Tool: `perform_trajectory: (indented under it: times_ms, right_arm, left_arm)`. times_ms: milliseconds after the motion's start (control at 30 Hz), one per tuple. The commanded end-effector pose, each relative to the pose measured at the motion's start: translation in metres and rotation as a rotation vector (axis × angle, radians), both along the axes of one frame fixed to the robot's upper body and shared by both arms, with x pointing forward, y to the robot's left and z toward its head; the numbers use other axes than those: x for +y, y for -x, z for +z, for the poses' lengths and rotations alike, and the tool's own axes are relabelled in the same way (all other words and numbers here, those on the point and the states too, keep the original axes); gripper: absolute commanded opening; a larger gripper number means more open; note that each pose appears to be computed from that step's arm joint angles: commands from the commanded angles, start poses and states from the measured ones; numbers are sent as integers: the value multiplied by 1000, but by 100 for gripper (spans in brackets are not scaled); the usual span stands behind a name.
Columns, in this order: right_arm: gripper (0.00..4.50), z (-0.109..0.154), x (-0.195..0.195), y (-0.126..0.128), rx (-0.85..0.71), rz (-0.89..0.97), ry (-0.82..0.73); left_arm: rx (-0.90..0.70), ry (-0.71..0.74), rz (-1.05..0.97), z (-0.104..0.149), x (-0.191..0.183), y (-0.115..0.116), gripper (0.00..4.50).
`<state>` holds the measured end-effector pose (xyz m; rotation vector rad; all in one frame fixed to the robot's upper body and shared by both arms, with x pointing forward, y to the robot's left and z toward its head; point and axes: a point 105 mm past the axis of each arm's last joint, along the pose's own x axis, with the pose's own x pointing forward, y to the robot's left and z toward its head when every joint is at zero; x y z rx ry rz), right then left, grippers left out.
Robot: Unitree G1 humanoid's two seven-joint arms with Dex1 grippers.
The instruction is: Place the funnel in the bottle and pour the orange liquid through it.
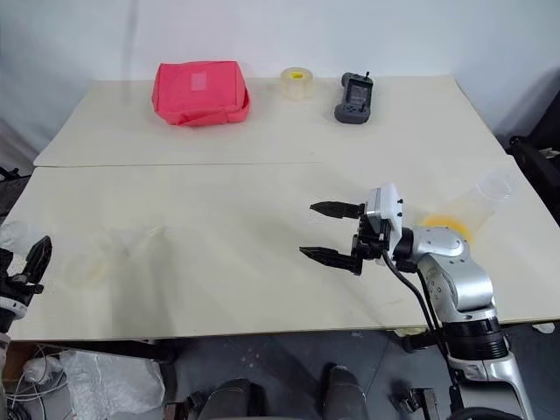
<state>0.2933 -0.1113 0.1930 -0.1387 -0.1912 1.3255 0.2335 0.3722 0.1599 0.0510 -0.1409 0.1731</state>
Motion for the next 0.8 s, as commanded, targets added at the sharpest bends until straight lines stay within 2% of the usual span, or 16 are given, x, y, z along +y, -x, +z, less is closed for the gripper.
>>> perform_trajectory:
  times_ms: [33,133,233,367,467,600,800]
  right_arm:
    - [450,15,-3,6,-55,-3,-26]
    - [450,17,-4,8,-58,-10,-28]
    - [450,18,-9,8,-64,-28,-27]
    - [450,21,-12,7,-70,-48,-27]
    - [450,20,-14,5,-75,-57,-27]
    - [450,17,-16,9,-74,-65,-15]
    - [450,13,-21,11,-86,-120,0]
  left_arm:
    - [-17,-36,2,13,5,1,235]
    - [-23,-64,4,22,12,2,235]
    - [-70,-102,-69,48,12,-4,235]
    - [-116,-131,-183,76,5,-19,235]
    - [-112,-182,-327,89,-14,-43,235]
    - [-154,-213,-580,113,-69,-84,235]
    - [-146,-236,-953,112,-167,-122,235]
